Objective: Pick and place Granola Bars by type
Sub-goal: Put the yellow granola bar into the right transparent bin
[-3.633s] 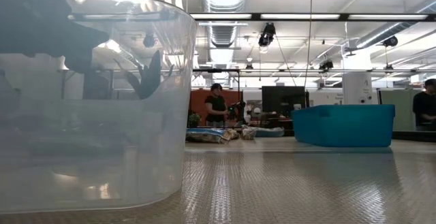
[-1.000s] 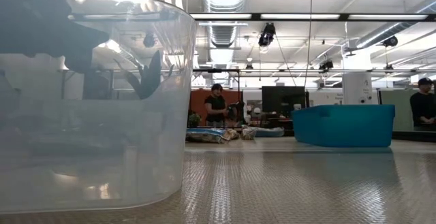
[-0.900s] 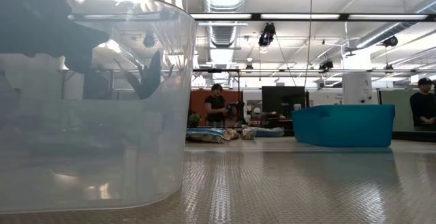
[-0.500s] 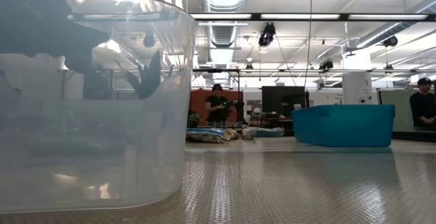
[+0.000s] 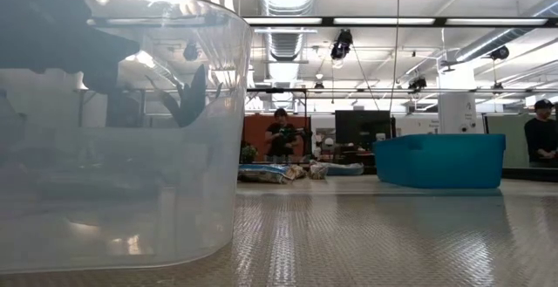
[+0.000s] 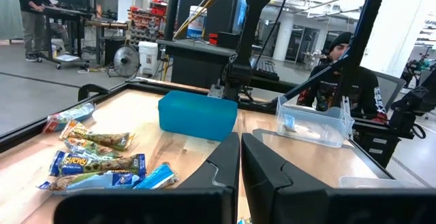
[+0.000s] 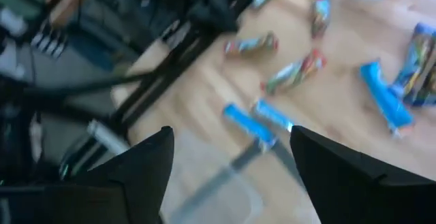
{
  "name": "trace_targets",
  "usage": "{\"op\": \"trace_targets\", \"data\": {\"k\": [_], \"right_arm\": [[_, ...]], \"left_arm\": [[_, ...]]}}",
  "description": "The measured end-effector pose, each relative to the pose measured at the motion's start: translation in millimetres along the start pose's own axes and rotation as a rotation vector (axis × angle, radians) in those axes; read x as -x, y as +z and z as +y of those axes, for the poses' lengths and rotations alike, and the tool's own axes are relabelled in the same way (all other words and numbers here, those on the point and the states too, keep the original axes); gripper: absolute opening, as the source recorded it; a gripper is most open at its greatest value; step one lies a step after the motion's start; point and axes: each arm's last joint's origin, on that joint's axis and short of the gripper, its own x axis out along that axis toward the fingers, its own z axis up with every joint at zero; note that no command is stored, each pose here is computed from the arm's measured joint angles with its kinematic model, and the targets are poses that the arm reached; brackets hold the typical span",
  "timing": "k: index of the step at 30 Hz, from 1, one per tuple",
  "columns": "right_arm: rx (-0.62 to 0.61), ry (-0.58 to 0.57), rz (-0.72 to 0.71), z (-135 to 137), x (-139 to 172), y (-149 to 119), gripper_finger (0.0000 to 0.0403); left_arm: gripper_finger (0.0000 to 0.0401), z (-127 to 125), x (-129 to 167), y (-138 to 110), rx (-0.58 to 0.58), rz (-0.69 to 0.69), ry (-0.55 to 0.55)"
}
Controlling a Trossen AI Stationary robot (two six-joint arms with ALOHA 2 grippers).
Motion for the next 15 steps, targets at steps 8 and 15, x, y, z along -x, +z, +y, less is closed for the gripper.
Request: {"op": "trace_targets", "data": {"k": [8, 15], "right_arm": [[-0.09, -0.138, -0.132, -27, -49, 43, 0.0305], [-0.103, -0.244, -0.167, -61, -83, 79, 0.0309]], "left_arm": [[0.0, 0, 0, 0, 0.0, 0.0, 0.001], [0.0, 0, 0, 0, 0.0, 0.0, 0.001]]}}
